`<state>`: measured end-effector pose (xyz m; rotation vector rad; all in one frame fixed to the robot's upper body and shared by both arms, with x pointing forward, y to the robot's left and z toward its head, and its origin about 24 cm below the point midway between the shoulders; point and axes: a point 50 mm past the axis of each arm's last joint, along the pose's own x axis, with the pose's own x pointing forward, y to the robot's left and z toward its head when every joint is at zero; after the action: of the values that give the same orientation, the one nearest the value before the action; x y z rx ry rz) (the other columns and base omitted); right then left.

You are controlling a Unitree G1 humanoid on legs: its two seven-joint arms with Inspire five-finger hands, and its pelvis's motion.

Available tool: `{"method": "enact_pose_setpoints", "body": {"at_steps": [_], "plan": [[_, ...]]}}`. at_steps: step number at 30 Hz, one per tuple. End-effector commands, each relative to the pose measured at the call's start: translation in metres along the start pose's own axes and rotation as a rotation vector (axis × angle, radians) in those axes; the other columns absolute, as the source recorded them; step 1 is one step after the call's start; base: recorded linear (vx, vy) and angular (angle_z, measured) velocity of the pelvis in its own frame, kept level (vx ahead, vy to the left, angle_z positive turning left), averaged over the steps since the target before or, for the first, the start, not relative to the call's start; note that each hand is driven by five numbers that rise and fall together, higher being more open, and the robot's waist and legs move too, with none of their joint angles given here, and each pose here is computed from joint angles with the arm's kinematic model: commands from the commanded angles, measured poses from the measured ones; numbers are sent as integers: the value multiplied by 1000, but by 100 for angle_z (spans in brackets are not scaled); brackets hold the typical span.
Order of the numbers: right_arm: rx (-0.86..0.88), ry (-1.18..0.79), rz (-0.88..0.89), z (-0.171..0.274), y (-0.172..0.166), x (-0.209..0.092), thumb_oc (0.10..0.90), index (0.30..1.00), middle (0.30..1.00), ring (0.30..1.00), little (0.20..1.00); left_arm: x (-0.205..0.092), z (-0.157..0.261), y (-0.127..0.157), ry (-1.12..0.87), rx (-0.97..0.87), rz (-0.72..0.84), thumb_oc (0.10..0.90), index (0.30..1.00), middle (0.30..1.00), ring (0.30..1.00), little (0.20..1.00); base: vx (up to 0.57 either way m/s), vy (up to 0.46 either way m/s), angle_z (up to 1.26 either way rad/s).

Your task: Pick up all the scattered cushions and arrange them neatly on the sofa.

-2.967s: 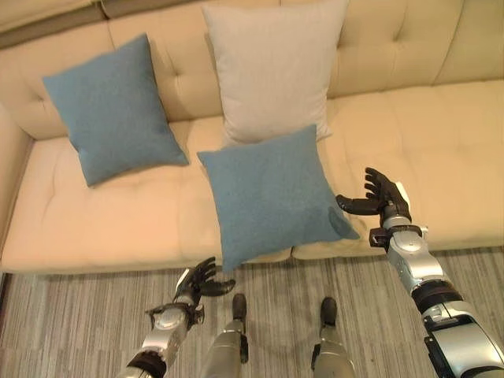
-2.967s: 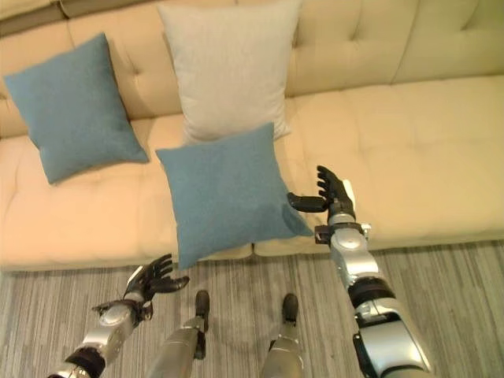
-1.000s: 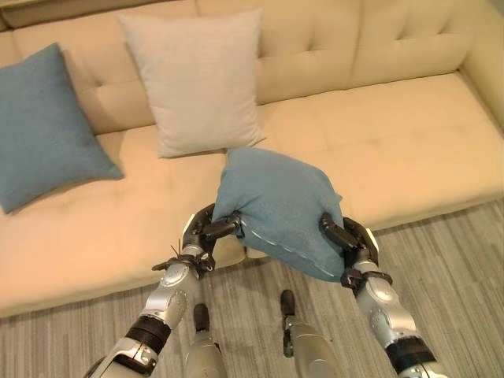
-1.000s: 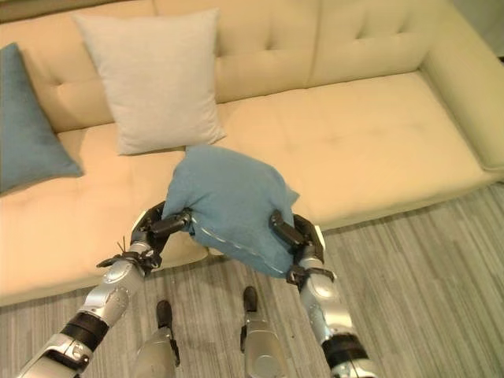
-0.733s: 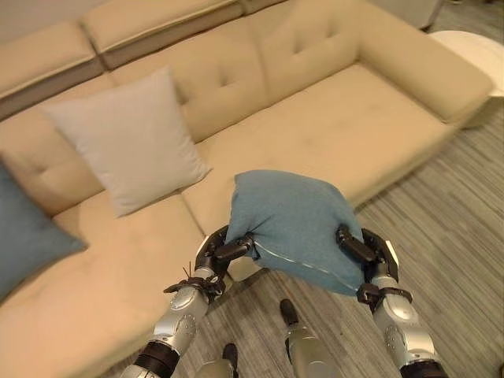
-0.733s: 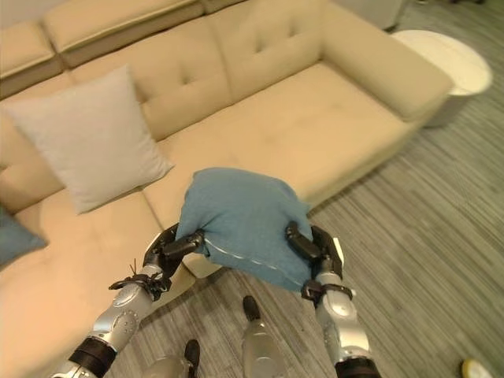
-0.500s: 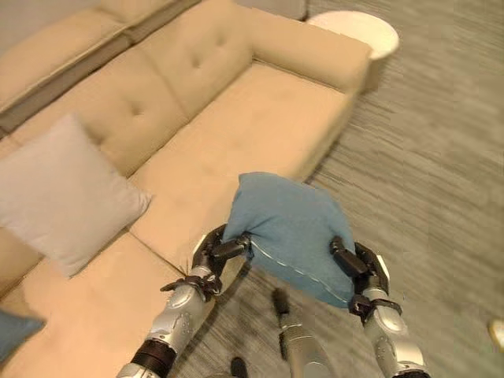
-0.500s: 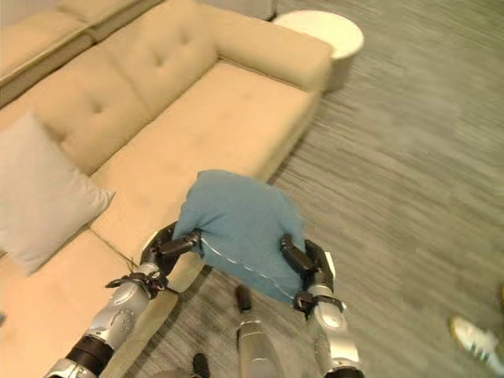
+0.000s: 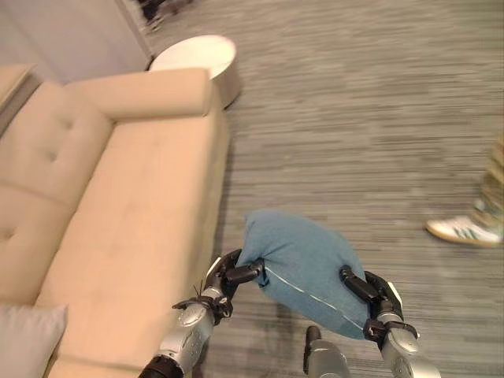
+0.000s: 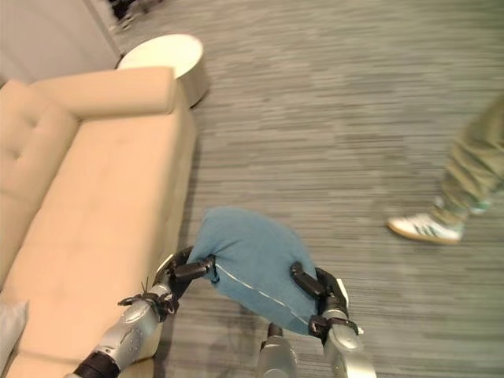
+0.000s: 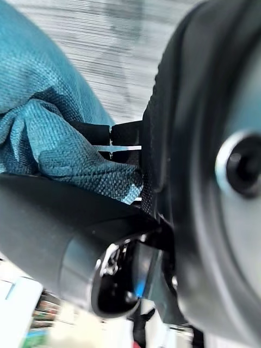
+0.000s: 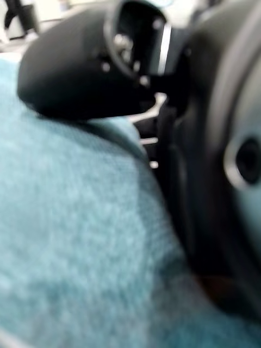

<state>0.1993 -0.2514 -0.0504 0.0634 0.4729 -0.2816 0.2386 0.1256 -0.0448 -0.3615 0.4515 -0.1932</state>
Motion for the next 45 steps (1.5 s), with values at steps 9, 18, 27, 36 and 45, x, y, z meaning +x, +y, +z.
{"method": "enact_pose_setpoints", "body": {"at_steps": [9,18,27,36,45], "plan": [[-42,-269,187,60,47,11,400,300,300,300,300,8,49,-9,-256,-28,-40,400,300,300,300,300,310,-317,-69],[-110,-233,299,53,81,15,400,300,300,300,300,-3,29,29,-178,-39,123,400,300,300,300,300,490,-14,-8],[-81,-238,216,48,60,9,400,300,300,300,300,2,37,25,-188,39,110,400,300,300,300,300,420,-53,111],[-184,-231,221,46,47,9,400,300,300,300,300,2,37,21,-208,33,105,400,300,300,300,300,394,-427,100],[-210,-369,196,85,51,11,400,300,300,300,300,7,51,15,-232,34,104,400,300,300,300,300,88,-266,84]]}}
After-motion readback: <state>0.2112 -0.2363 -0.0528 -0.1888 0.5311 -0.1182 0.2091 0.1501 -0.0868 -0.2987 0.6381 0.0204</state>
